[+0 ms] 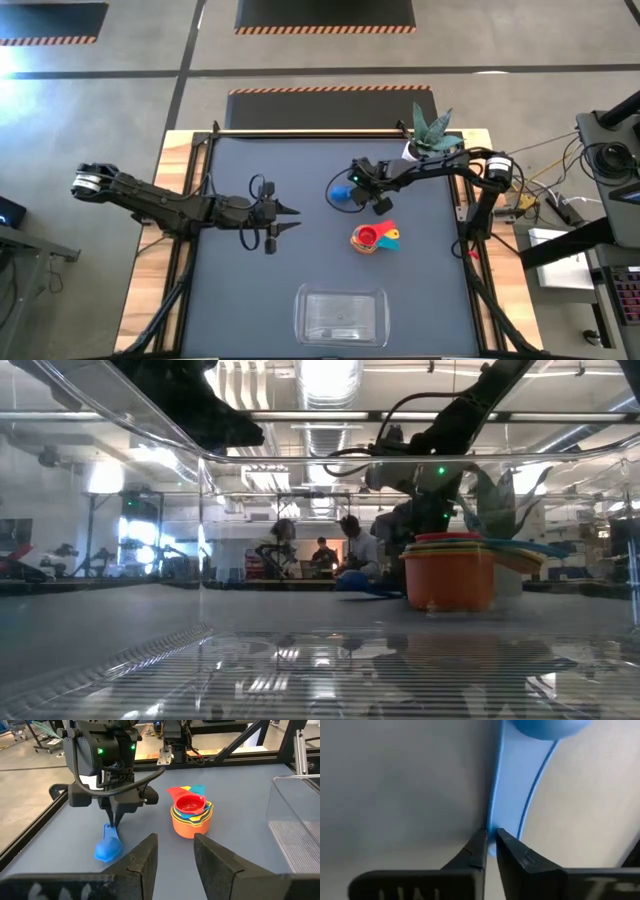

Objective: Nest measuring cups in basket
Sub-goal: Stack the red measuring cup into the light blue measuring cup

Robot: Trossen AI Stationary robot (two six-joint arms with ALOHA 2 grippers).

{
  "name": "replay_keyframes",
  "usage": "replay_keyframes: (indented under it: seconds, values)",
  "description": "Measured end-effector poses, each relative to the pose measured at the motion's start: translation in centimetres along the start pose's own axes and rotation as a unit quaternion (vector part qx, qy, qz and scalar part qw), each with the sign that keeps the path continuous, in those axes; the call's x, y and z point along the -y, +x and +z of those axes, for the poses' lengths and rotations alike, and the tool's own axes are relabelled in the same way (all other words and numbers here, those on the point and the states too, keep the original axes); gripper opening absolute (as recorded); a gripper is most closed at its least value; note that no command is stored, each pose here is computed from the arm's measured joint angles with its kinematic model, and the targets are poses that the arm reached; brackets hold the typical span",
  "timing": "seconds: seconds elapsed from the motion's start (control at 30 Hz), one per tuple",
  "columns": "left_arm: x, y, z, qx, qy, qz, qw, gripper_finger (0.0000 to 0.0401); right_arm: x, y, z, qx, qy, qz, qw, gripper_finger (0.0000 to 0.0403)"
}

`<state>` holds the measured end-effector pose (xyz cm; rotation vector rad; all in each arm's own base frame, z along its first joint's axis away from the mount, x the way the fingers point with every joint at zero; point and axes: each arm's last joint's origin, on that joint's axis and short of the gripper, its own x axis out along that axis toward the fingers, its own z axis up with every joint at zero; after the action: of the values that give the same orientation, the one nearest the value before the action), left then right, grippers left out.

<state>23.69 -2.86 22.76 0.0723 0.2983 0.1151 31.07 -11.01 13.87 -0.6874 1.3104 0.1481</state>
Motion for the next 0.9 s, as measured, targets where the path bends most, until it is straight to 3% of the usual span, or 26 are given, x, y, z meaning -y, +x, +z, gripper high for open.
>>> replay_keyframes:
  seconds: [0.2,0.53,0.9]
  values:
    - [0.0,0.0,0.0,0.000,0.000,0.000,1.000,0.0110,0.4,-0.7,0.3,0.007,0.036,-0.009,0.999,0.0009]
    - [0.0,0.0,-0.1,-0.003,0.001,0.000,1.000,0.0110,2.2,-4.6,1.2,0.054,0.090,-0.045,0.993,0.0008]
    - [0.0,0.0,-0.1,-0.004,0.001,0.000,1.000,0.0110,3.4,-8.1,2.2,0.179,0.176,0.021,0.968,0.0008]
